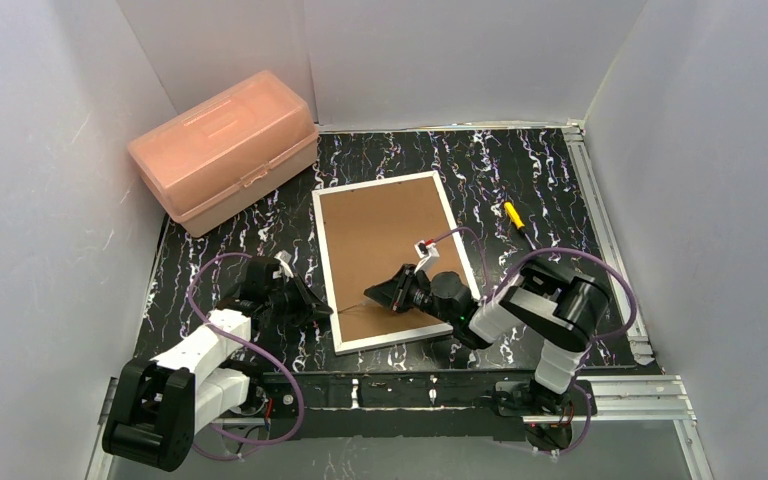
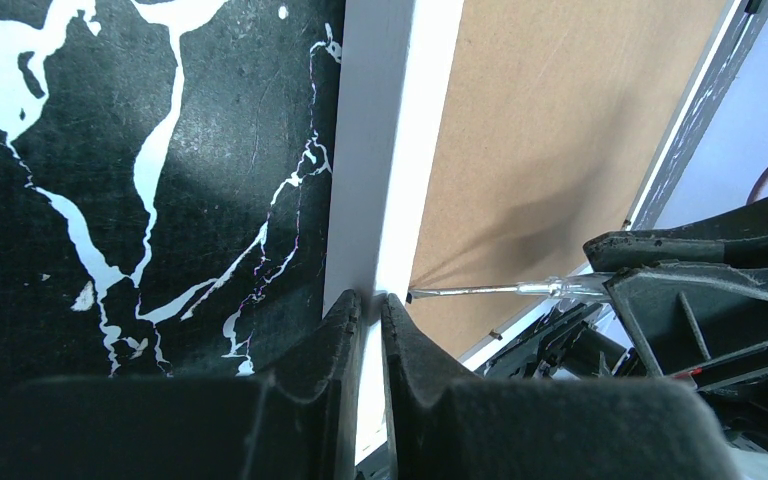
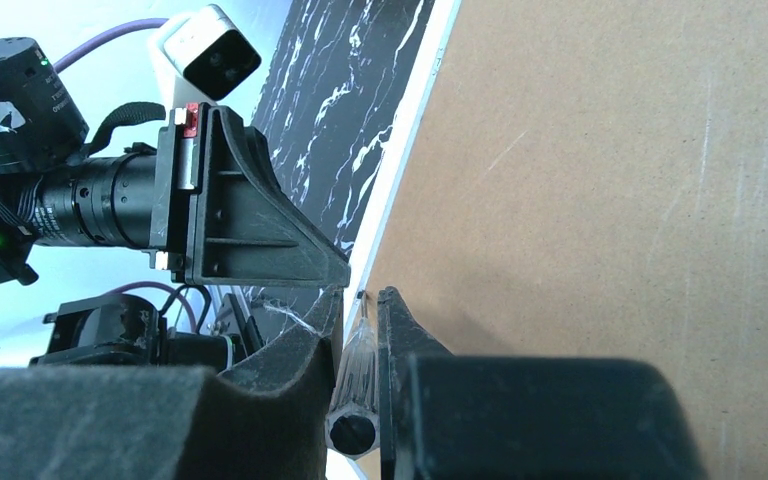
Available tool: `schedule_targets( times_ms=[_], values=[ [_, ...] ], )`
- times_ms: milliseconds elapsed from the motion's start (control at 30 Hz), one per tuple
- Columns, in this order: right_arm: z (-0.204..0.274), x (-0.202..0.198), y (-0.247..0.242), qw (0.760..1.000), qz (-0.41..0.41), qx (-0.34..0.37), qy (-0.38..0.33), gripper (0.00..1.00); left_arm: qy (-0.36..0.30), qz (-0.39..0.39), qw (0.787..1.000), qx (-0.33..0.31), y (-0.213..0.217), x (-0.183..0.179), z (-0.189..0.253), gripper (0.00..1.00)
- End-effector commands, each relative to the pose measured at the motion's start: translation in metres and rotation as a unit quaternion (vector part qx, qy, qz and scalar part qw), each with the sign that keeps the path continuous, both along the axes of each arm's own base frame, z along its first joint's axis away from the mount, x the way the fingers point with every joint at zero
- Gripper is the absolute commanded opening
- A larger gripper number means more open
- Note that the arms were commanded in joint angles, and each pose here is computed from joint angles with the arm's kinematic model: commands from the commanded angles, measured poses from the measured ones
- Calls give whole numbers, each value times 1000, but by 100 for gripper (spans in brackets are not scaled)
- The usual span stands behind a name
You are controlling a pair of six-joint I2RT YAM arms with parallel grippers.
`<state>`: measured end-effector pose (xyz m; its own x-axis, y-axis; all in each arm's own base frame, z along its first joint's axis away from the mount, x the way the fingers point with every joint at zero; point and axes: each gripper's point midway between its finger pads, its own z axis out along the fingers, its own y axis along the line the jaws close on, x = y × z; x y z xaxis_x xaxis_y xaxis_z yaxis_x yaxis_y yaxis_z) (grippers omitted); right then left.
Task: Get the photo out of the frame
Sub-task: Release the photo frame item from the photo frame.
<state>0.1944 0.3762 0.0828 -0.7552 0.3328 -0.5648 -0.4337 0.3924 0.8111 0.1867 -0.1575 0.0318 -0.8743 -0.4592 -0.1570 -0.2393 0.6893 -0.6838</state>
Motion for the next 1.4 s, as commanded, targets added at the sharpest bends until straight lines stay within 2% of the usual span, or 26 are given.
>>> schedule_targets(
  times_ms=[0,633,933,1367],
  values=[
    [-15,-20,8,997,45,-54,15,1,52,-15,998,22,5,-25,-22,6],
    [27,-30,50,991,63,-109,-40,1,51,-16,998,18,2,-20,-20,5],
    [34,-49,72,981,71,-166,-76,1,52,-12,998,17,2,-21,-21,3],
    [40,-84,116,967,84,-211,-118,1,53,-2,999,11,2,-21,-22,0]
  ],
)
